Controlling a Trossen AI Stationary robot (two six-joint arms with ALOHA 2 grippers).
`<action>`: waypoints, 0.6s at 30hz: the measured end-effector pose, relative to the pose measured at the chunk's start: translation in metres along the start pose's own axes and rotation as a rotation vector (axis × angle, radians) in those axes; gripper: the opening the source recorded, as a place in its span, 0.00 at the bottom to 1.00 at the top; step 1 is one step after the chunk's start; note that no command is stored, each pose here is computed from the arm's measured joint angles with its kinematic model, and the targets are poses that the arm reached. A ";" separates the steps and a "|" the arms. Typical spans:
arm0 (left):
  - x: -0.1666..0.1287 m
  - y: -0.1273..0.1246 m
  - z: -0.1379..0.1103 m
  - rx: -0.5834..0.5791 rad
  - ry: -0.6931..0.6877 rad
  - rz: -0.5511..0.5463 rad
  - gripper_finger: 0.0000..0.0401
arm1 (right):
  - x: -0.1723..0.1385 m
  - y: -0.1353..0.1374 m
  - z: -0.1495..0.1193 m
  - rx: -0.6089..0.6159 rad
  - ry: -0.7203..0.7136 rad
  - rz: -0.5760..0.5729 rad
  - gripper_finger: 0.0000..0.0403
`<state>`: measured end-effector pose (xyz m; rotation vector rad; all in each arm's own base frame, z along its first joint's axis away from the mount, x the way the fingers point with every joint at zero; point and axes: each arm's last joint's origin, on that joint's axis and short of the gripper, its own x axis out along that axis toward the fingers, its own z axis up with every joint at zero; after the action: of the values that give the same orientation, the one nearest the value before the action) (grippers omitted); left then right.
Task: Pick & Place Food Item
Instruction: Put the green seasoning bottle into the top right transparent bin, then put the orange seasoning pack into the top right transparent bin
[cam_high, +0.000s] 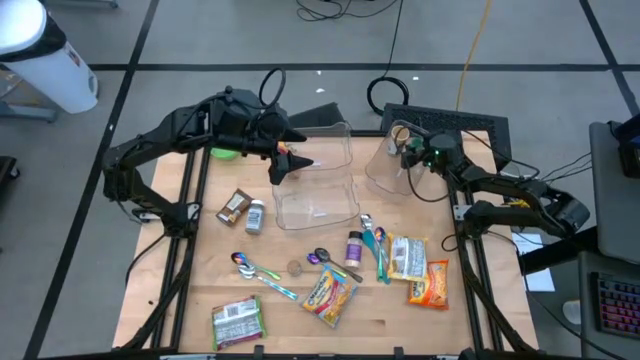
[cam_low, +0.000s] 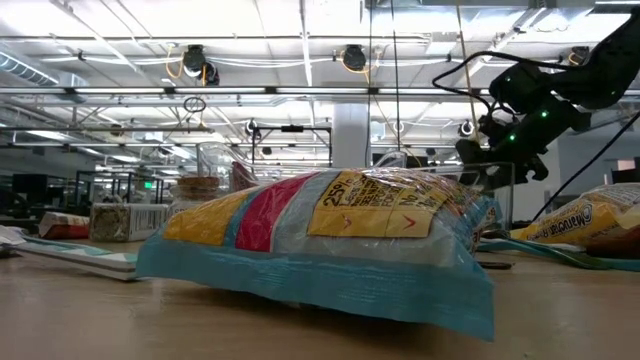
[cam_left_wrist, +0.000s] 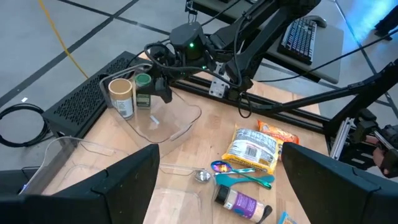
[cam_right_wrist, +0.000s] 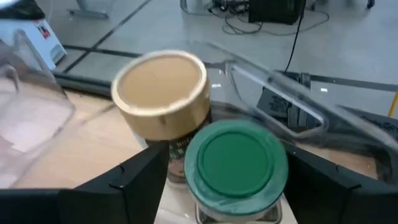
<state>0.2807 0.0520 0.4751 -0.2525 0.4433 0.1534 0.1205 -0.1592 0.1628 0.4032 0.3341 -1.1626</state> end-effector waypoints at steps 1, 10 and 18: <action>0.000 0.000 0.000 0.000 0.000 0.000 0.86 | -0.001 0.000 0.001 0.001 -0.008 0.003 0.68; 0.000 -0.001 0.000 0.006 0.000 -0.003 0.86 | -0.019 0.000 0.017 -0.026 -0.131 0.033 0.64; -0.001 -0.001 0.000 0.034 -0.001 -0.003 0.86 | -0.043 0.005 0.038 -0.047 -0.272 0.084 0.64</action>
<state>0.2803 0.0511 0.4755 -0.2200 0.4445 0.1430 0.1114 -0.1406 0.2166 0.2115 0.1061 -1.1089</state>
